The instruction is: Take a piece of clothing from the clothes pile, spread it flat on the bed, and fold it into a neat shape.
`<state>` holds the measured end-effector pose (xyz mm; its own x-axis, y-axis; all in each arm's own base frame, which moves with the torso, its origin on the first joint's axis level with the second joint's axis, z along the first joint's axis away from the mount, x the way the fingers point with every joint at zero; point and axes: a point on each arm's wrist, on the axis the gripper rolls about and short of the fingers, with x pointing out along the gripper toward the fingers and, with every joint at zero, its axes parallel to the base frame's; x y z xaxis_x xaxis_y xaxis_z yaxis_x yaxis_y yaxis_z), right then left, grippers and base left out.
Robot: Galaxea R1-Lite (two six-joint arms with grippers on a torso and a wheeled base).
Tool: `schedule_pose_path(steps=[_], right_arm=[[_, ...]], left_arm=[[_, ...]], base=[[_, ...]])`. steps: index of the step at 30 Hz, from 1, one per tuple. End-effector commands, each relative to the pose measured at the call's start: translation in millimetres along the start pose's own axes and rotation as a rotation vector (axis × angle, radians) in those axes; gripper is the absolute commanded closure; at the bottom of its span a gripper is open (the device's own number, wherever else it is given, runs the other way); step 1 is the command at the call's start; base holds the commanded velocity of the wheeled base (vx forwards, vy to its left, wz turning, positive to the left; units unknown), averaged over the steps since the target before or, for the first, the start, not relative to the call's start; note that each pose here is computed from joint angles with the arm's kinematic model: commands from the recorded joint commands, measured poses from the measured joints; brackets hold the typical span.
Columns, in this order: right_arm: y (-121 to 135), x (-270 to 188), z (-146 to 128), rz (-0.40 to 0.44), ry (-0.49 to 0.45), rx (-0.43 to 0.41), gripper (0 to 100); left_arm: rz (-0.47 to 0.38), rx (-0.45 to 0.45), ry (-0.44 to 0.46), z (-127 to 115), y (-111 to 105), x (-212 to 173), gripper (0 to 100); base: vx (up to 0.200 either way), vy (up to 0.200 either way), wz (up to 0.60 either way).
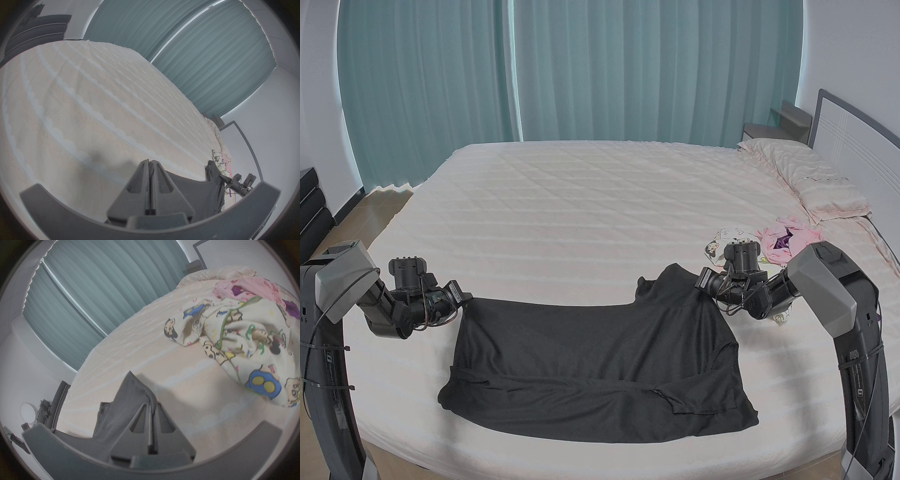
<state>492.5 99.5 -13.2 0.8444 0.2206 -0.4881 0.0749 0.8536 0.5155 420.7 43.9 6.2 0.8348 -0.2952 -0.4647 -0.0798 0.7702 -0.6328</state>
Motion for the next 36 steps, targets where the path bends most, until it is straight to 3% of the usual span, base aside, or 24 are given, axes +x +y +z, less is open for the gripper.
schedule_pose_path(steps=[1,5,19,36], right_arm=[[10,-14,14,0.016,-0.033,0.003,100],[15,-20,22,0.035,-0.062,0.010,100],[-6,-31,21,-0.022,-0.034,0.000,100],[2,-70,23,0.017,-0.028,-0.009,100]], left_arm=[[-0.004,0.003,-0.010,3,-2,-2,100],[-0.004,0.003,-0.012,4,-2,-2,100],[0.008,0.013,-0.019,4,-1,-3,100],[0.023,0.126,-0.023,6,-6,-23,100]], base=[[0.000,0.000,0.00],[0.000,0.000,0.00],[0.000,0.000,0.00],[0.000,0.000,0.00]])
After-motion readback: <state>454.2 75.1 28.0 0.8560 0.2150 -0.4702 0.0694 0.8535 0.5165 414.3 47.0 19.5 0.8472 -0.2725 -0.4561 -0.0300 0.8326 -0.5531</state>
